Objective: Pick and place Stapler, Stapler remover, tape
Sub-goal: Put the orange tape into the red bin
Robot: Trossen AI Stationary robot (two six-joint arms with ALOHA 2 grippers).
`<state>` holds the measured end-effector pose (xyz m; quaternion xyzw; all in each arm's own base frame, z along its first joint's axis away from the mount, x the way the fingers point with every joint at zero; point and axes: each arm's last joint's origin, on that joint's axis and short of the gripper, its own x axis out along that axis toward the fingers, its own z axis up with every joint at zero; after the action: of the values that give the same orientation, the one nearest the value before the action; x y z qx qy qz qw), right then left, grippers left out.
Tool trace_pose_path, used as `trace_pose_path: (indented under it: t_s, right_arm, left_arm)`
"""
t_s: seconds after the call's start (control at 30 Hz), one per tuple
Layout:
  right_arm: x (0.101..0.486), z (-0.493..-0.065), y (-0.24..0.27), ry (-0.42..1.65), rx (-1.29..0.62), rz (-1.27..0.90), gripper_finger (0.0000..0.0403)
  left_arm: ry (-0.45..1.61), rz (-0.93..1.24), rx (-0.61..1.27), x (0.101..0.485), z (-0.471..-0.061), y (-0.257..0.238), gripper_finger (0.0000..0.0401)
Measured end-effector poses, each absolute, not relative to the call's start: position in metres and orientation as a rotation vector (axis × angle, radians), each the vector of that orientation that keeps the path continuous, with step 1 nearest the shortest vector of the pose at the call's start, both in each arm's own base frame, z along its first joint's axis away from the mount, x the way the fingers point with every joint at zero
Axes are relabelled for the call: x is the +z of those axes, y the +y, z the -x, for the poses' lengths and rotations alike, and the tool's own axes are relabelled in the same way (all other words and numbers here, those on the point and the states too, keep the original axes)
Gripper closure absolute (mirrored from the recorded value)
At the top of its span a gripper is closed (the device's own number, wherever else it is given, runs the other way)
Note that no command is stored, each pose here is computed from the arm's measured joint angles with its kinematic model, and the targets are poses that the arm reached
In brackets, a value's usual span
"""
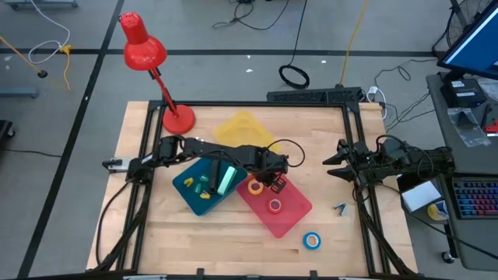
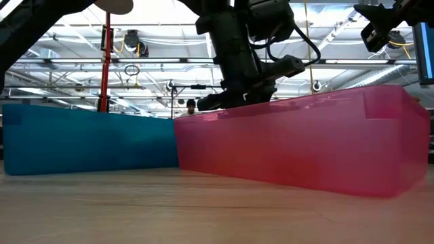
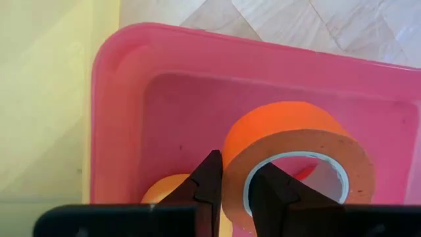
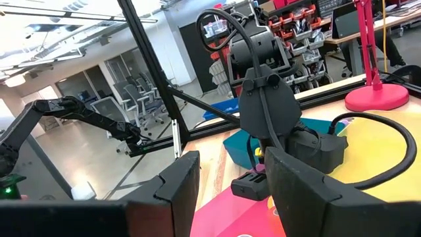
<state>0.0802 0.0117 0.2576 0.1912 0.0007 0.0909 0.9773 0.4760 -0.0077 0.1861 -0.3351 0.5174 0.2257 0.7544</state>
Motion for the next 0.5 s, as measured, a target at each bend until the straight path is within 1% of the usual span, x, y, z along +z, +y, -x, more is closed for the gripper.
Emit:
trace_pose_path:
  t_s: [0.1,0.4,0.5]
  right_arm:
    - [0.2576,-0.0802,0.0117,0.001,0.184,-0.386,0.0236]
    - [0.2576,-0.0802,0.0118,0.002,0.187,-0.390,0.0236]
    - [0.2576,-0.0802,0.0118,0.005,0.187,-0.417,0.0236]
  left_arm:
    - [1.137,0.723,0.489,0.1858,-0.4754,-0.0097,0.0333]
    - [1.163,0.732,0.514,0.1846,-0.4725,-0.0083,0.0262]
    - [1.148,0.758,0.497,0.1932,-0.4714,-0.0031,0.0245]
